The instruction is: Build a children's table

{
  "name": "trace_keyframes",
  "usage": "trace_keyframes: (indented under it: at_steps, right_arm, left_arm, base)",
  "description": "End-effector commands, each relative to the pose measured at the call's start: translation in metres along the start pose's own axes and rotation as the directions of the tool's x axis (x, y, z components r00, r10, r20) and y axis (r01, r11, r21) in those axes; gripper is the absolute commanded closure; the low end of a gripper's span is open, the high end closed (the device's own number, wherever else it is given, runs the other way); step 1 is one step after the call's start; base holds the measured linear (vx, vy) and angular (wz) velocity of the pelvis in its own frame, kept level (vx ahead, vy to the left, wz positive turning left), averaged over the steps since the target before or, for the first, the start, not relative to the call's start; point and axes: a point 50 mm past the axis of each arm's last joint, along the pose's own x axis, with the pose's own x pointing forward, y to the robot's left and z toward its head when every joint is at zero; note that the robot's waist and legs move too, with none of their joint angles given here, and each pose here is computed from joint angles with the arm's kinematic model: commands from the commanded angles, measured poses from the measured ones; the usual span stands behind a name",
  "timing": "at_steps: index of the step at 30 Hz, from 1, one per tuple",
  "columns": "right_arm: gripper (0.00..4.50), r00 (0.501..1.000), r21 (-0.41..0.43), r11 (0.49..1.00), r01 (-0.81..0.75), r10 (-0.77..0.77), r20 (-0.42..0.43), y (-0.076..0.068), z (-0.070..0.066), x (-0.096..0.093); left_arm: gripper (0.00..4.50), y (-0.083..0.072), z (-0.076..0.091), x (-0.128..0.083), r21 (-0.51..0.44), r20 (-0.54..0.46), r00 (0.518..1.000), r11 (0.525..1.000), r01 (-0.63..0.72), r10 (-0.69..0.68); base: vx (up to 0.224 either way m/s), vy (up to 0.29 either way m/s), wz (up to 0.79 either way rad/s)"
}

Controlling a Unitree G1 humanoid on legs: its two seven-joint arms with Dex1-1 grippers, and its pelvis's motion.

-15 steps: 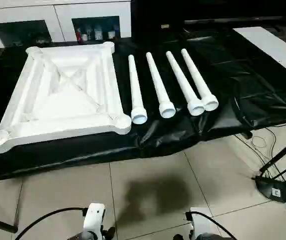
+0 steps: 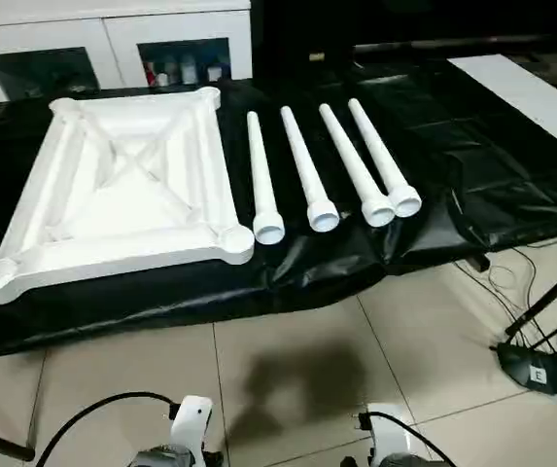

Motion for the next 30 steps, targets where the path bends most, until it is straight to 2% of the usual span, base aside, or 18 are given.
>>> trace_keyframes:
  at_steps: [1,2,3,4,7,11,12,13,15,17,18,20,23,25,26,27,28,30]
  right_arm:
    - [0.02,0.992,-0.055,0.998,0.022,-0.015,0.126,-0.005,0.027,-0.002]
    - [0.02,0.992,-0.055,0.998,0.022,-0.015,0.126,-0.005,0.027,-0.002]
    - [0.02,0.974,-0.083,0.996,-0.03,0.048,0.223,-0.008,0.047,-0.006]
    - [0.02,0.963,-0.14,0.988,-0.06,0.094,0.252,-0.011,0.052,-0.008]
    - [0.02,0.947,-0.259,0.961,-0.102,0.174,0.271,-0.013,0.058,-0.011]
    - [0.02,0.868,-0.478,0.861,-0.175,0.364,0.338,-0.012,0.071,-0.023]
    - [0.02,0.863,-0.489,0.856,-0.169,0.368,0.346,-0.012,0.072,-0.024]
    - [0.02,0.815,-0.591,0.8,-0.103,0.408,0.411,-0.014,0.08,-0.033]
    - [0.02,0.748,-0.61,0.783,-0.122,0.476,0.462,-0.019,0.088,-0.047]
    - [0.02,0.707,-0.601,0.789,-0.128,0.497,0.503,-0.026,0.097,-0.058]
    - [0.02,0.644,-0.604,0.779,-0.167,0.55,0.532,-0.029,0.105,-0.074]
    - [0.02,0.589,-0.601,0.773,-0.205,0.587,0.555,-0.031,0.113,-0.088]
    - [0.0,0.472,-0.598,0.763,-0.245,0.633,0.614,-0.033,0.135,-0.129]
    - [0.0,0.34,-0.647,0.725,-0.237,0.686,0.643,-0.026,0.146,-0.165]
    - [0.0,0.296,-0.647,0.726,-0.234,0.687,0.664,-0.024,0.151,-0.177]
    - [0.0,0.196,-0.641,0.738,-0.21,0.674,0.712,-0.02,0.163,-0.206]
    - [0.0,0.141,-0.626,0.752,-0.204,0.656,0.741,-0.019,0.171,-0.221]
    - [0.0,0.071,-0.581,0.797,-0.165,0.597,0.799,-0.02,0.182,-0.242]
  left_arm:
    - [0.98,0.007,0.018,-0.002,-0.038,0.106,0.994,0.999,-0.008,0.012]
    - [0.98,0.007,0.018,-0.002,-0.038,0.106,0.994,0.999,-0.008,0.012]
    - [0.98,0.014,0.028,-0.006,0.002,0.203,0.979,1.0,0.0,-0.001]
    - [0.98,0.015,0.028,-0.007,0.068,0.241,0.97,0.998,0.019,-0.035]
    - [0.98,0.014,0.026,-0.01,0.162,0.284,0.953,0.985,0.058,-0.103]
    - [0.98,0.01,0.032,-0.023,0.398,0.395,0.884,0.914,0.082,-0.251]
    - [0.98,0.01,0.032,-0.023,0.406,0.4,0.88,0.91,0.081,-0.257]
    - [0.98,0.009,0.034,-0.031,0.48,0.444,0.84,0.874,0.071,-0.312]
    - [0.98,0.012,0.037,-0.043,0.506,0.51,0.784,0.861,0.06,-0.354]
    - [0.98,0.016,0.041,-0.055,0.525,0.549,0.742,0.849,0.052,-0.385]
    - [0.98,0.018,0.045,-0.069,0.558,0.576,0.699,0.829,0.041,-0.423]
    - [0.98,0.018,0.05,-0.083,0.575,0.602,0.661,0.818,0.03,-0.448]
    - [0.81,0.013,0.066,-0.121,0.6,0.647,0.554,0.798,0.055,-0.525]
    - [0.65,0.008,0.076,-0.149,0.584,0.692,0.463,0.807,0.092,-0.554]
    - [0.52,0.005,0.081,-0.16,0.576,0.715,0.422,0.812,0.096,-0.557]
    - [0.39,-0.002,0.092,-0.186,0.558,0.766,0.331,0.825,0.085,-0.552]
    - [0.29,-0.007,0.098,-0.2,0.55,0.786,0.279,0.83,0.089,-0.551]
    - [0.23,-0.012,0.108,-0.219,0.515,0.829,0.21,0.854,0.077,-0.519]
  base:
    - [0.0,0.0,0.0]
    - [0.0,0.0,0.0]
    - [0.0,0.0,0.0]
    - [0.0,0.0,0.0]
    - [0.0,0.0,0.0]
    - [0.0,0.0,0.0]
    - [0.0,0.0,0.0]
    - [0.0,0.0,0.0]
    - [0.0,0.0,0.0]
    - [0.0,0.0,0.0]
    - [0.0,0.0,0.0]
    - [0.0,0.0,0.0]
    - [0.0,0.0,0.0]
    - [0.0,0.0,0.0]
    - [0.0,0.0,0.0]
    - [0.0,0.0,0.0]
    - [0.0,0.0,0.0]
    - [0.0,0.0,0.0]
